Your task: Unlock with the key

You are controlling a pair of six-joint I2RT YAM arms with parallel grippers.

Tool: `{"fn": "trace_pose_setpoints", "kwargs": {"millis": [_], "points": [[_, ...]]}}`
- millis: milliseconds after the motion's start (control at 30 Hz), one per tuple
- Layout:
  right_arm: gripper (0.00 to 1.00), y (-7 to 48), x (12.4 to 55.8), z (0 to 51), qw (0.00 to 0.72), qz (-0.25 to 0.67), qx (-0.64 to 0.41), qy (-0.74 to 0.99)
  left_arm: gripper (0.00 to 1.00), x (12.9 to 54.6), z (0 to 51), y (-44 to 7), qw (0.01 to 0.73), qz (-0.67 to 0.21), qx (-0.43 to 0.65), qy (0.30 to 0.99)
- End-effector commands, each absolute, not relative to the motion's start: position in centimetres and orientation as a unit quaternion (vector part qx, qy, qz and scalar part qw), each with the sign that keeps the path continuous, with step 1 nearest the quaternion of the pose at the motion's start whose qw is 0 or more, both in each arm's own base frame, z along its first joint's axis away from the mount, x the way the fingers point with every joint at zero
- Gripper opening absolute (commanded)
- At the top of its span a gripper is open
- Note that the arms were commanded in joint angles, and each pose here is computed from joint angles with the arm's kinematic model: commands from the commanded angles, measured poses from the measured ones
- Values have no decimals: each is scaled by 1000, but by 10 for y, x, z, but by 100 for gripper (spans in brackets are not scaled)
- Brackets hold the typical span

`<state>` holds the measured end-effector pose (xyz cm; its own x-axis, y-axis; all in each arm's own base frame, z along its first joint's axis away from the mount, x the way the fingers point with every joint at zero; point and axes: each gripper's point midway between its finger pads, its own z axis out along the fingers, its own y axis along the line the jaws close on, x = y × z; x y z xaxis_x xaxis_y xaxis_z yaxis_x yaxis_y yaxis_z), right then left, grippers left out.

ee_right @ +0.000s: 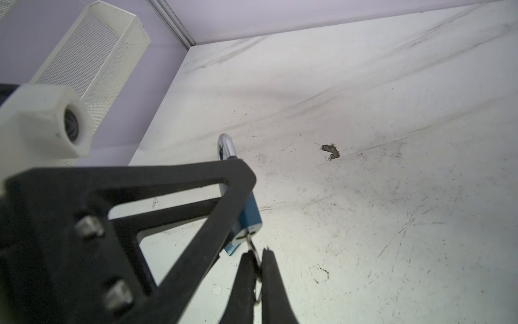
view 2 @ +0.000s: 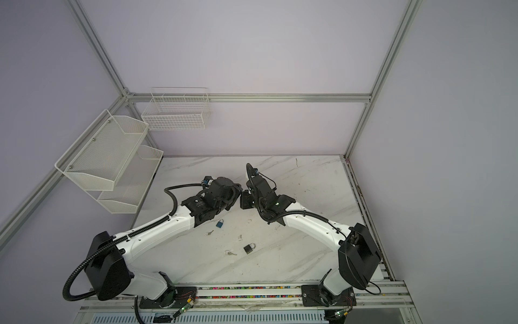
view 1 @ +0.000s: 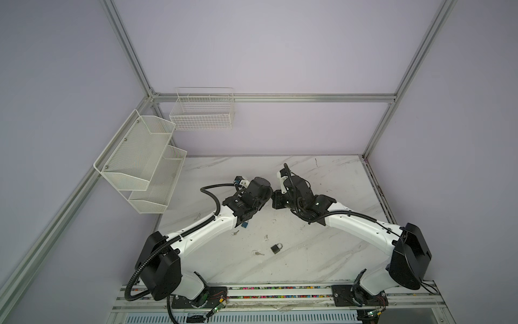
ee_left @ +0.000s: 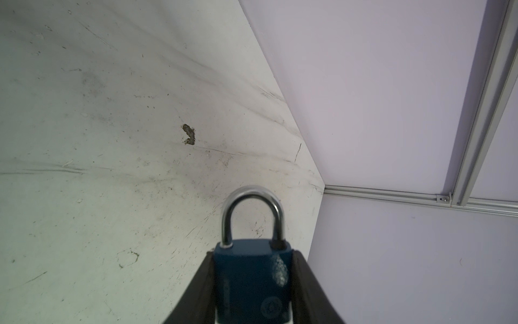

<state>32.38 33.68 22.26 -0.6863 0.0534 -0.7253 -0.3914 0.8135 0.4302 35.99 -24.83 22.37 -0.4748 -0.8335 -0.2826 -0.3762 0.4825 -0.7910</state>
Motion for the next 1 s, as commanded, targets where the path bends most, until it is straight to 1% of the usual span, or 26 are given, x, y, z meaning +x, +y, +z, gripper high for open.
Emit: {"fn": "trace_pose_setpoints", "kwargs": {"millis": [0, 67, 100, 167, 333, 533, 767, 967], "points": [[0, 356, 331, 285, 433, 379, -79, 814, 0, 340, 219, -259, 304, -345, -366, 809], [0, 367, 322, 287, 413, 418, -89, 804, 0, 341, 220, -262, 301, -355, -367, 806], [0, 368, 322, 288, 408, 427, -85, 803, 0, 338, 236, -259, 308, -371, -366, 796], [0, 371, 321, 293, 404, 437, -83, 799, 0, 337, 241, -259, 310, -377, -362, 794], [0, 377, 317, 316, 399, 471, -82, 783, 0, 331, 246, -264, 301, -391, -349, 796], [0, 383, 315, 337, 366, 525, -76, 764, 0, 321, 249, -267, 299, -404, -333, 798], [0, 374, 323, 339, 327, 556, -40, 763, 0, 305, 237, -270, 287, -402, -311, 812], [0, 370, 326, 338, 285, 597, -5, 749, 0, 301, 236, -269, 289, -418, -310, 804]]}}
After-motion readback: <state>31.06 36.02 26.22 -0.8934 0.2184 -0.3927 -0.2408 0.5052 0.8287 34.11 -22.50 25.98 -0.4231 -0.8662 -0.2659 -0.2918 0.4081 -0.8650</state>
